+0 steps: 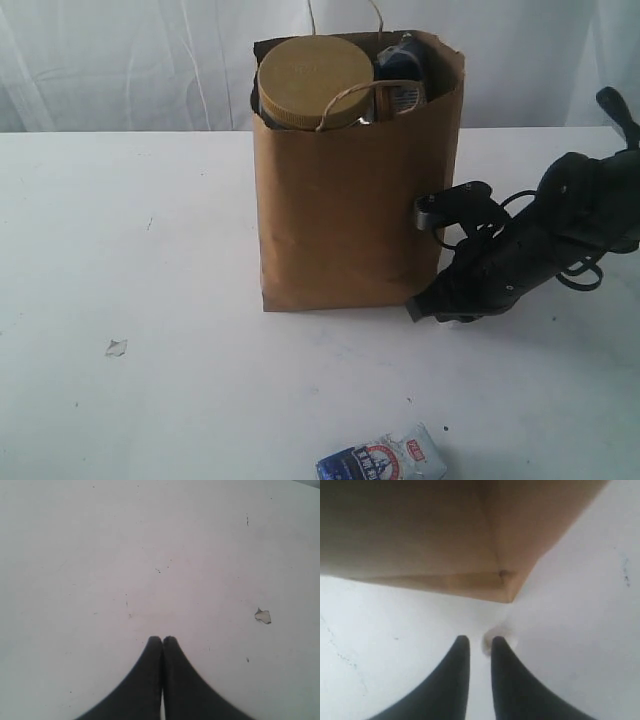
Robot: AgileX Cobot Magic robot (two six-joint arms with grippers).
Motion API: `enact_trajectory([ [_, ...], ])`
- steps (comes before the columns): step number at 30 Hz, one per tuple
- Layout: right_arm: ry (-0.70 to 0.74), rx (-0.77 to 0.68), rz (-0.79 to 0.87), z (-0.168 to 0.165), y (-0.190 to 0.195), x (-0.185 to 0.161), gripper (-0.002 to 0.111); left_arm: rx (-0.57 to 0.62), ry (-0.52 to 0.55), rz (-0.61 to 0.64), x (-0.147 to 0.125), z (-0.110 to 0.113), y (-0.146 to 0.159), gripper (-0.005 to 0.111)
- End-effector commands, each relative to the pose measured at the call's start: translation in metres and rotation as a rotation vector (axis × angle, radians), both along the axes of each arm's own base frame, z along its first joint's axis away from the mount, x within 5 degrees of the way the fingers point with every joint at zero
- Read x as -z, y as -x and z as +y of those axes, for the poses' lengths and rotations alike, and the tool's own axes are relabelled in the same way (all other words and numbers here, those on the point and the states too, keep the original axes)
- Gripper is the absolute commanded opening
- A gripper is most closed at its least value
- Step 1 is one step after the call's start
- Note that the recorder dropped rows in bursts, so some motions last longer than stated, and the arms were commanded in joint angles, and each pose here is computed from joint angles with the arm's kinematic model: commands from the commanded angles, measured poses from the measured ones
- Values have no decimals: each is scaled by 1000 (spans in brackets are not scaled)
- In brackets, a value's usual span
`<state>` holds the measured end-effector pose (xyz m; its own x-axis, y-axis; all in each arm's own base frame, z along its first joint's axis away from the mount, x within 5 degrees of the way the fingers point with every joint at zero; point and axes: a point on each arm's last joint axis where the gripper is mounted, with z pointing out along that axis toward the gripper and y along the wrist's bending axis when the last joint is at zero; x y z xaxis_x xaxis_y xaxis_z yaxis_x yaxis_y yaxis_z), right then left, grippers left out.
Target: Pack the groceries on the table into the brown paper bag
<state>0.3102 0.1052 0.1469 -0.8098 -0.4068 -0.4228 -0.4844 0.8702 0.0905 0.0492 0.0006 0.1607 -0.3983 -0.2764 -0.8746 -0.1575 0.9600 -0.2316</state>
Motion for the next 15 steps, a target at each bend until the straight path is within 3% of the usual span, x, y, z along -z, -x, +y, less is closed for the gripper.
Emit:
enact_trajectory([
  [1, 3, -6, -10, 0, -1, -1, 15, 8, 6, 21, 3, -1, 1, 0],
  [7, 10, 17, -69, -1, -7, 0, 36, 8, 6, 21, 3, -1, 1, 0],
  [15, 25, 22, -39, -1, -9, 16, 37, 8, 6, 21, 3, -1, 1, 0],
])
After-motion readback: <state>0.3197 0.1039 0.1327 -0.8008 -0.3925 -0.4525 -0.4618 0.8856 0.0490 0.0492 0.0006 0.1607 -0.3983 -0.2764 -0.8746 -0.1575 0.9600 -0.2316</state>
